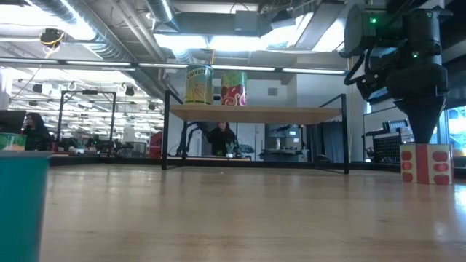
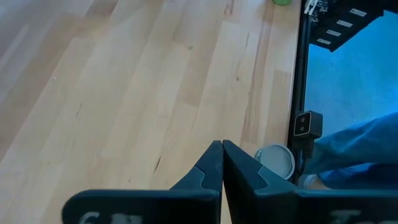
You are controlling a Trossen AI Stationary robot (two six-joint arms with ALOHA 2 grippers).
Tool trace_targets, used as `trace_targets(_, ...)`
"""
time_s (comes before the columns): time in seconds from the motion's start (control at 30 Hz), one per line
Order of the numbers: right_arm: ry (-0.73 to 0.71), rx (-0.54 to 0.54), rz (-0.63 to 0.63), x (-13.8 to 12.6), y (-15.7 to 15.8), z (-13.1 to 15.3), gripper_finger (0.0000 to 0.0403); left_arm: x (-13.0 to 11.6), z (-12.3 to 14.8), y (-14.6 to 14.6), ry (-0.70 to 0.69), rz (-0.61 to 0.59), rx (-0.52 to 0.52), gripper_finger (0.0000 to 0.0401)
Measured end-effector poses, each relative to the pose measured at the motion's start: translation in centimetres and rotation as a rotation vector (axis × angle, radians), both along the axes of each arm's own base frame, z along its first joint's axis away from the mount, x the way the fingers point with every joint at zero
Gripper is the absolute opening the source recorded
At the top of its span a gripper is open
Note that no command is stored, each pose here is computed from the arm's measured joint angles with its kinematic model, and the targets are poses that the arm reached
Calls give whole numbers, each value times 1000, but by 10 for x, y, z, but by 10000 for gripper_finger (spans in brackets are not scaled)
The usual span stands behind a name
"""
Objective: Pick and place cans onto a shelf
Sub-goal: Put the canned tomatoes on the shelf
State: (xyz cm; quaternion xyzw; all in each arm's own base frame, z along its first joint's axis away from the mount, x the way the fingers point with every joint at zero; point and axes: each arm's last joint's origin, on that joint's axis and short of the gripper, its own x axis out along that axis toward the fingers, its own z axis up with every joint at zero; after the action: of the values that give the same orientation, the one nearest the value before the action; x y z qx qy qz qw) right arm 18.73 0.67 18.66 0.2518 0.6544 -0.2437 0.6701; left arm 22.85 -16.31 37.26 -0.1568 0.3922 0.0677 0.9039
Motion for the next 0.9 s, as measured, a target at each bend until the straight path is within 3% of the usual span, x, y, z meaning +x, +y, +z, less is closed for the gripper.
trace_targets(0.1, 0, 19, 4, 0, 1, 0, 60, 0, 0, 0, -1, 1, 1, 0)
trace_targets(0.4, -20, 206, 111, 2, 6, 5, 60, 0, 0, 0, -1, 2, 1, 0)
trace_targets(0.7, -142, 192, 176, 20, 7, 34, 60, 0, 0, 0, -2, 3, 3, 0)
trace_targets(0.9, -159, 191, 174, 22, 7, 39, 60, 0, 0, 0, -2, 2, 3, 0)
